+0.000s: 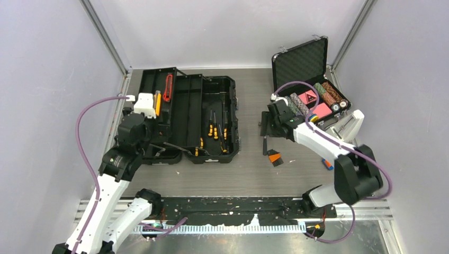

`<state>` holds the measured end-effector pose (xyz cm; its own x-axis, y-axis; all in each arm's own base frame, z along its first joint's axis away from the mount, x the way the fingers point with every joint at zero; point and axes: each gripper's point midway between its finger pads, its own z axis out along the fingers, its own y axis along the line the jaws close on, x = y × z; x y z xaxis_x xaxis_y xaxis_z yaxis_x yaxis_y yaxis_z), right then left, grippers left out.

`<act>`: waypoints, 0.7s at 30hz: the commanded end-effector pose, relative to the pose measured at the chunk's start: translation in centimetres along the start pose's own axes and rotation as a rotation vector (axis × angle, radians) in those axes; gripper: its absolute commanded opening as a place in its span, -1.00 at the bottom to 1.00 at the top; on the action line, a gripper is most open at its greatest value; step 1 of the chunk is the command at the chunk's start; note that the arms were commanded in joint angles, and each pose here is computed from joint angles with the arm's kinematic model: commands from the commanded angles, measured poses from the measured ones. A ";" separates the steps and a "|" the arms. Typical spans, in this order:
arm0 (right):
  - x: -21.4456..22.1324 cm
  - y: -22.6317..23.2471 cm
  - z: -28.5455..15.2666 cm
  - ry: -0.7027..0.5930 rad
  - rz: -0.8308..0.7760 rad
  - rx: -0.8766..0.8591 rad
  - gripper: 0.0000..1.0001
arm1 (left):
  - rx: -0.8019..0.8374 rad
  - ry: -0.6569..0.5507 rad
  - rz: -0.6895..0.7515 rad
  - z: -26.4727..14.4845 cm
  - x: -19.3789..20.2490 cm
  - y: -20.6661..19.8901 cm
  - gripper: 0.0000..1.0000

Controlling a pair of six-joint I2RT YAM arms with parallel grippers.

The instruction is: Pack the tool kit

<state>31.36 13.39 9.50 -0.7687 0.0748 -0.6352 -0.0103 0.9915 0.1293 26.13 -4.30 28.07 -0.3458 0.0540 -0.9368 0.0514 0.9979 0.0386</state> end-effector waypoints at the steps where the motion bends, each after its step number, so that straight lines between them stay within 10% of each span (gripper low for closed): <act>1: -0.9 1.3 2.1 0.046 0.006 -0.015 0.22 | -0.079 -0.184 -0.023 -0.2 -3.0 1.5 0.99; 21: 1.8 0.5 10.1 0.167 0.007 0.103 -0.53 | -0.001 -0.219 -0.036 -0.7 -2.6 0.4 0.99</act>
<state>35.60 15.24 1.88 -0.8660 0.0575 -0.4968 0.0288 0.9975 0.0652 25.88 -2.87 29.26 -0.1993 0.0437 -0.9790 -0.0079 0.9989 0.0463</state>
